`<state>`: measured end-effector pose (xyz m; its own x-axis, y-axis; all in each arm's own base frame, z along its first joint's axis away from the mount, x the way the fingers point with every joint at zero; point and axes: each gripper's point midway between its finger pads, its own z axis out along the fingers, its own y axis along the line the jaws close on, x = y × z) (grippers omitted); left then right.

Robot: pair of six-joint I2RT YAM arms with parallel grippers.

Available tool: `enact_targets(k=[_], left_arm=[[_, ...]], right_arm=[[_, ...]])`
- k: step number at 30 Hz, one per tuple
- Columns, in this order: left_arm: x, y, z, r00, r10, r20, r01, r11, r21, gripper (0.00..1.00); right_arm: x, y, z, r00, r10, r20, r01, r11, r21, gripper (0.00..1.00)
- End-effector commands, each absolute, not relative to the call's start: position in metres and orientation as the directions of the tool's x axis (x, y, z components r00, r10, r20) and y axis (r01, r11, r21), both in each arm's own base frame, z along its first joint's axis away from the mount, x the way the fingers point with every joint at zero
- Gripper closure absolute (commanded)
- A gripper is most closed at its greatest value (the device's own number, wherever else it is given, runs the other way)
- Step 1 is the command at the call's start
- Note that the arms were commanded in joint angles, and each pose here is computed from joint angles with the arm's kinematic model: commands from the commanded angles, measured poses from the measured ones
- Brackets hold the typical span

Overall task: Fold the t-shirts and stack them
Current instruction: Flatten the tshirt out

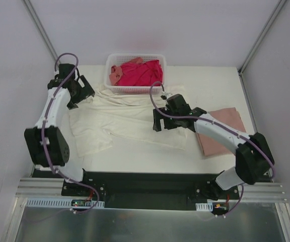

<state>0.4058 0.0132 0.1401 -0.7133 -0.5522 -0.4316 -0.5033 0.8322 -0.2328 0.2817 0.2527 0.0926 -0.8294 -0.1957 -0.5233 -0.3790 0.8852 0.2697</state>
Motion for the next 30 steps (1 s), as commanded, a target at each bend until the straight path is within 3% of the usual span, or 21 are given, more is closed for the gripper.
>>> enact_targets(k=[1, 3, 6, 9, 12, 19, 24, 30], left_arm=[[0.322, 0.006, 0.150, -0.654, -0.637, -0.408, -0.596, 0.766, -0.242, 0.01], [0.277, -0.001, 0.116, -0.641, -0.699, -0.317, -0.667, 0.712, -0.220, 0.01], [0.229, -0.006, 0.091, -0.586, -0.763, -0.273, -0.734, 0.643, -0.220, 0.01], [0.197, 0.003, 0.070, -0.512, -0.807, -0.294, -0.800, 0.573, -0.179, 0.01], [0.184, 0.001, 0.060, -0.469, -0.839, -0.276, -0.831, 0.525, -0.184, 0.04], [0.172, 0.007, 0.039, -0.442, -0.860, -0.254, -0.874, 0.477, -0.095, 0.31], [0.187, 0.002, 0.026, -0.454, -0.860, -0.234, -0.864, 0.489, -0.120, 0.45], [0.183, 0.001, 0.004, -0.469, -0.863, -0.186, -0.873, 0.485, -0.048, 0.51]], right_arm=[[0.269, 0.242, 0.130, -0.764, -0.121, -0.634, -0.353, 0.901, 0.253, 0.03], [0.258, 0.226, 0.126, -0.761, -0.066, -0.645, -0.297, 0.920, 0.256, 0.03], [0.245, 0.201, 0.118, -0.752, -0.003, -0.659, -0.222, 0.943, 0.249, 0.03], [0.235, 0.184, 0.116, -0.747, 0.026, -0.664, -0.187, 0.950, 0.249, 0.03], [0.228, 0.174, 0.114, -0.750, 0.027, -0.661, -0.184, 0.951, 0.248, 0.03], [0.222, 0.156, 0.102, -0.754, 0.009, -0.656, -0.175, 0.961, 0.213, 0.03], [0.224, 0.151, 0.100, -0.755, -0.003, -0.656, -0.177, 0.964, 0.200, 0.03], [0.226, 0.146, 0.092, -0.772, 0.004, -0.635, -0.155, 0.969, 0.195, 0.03]])
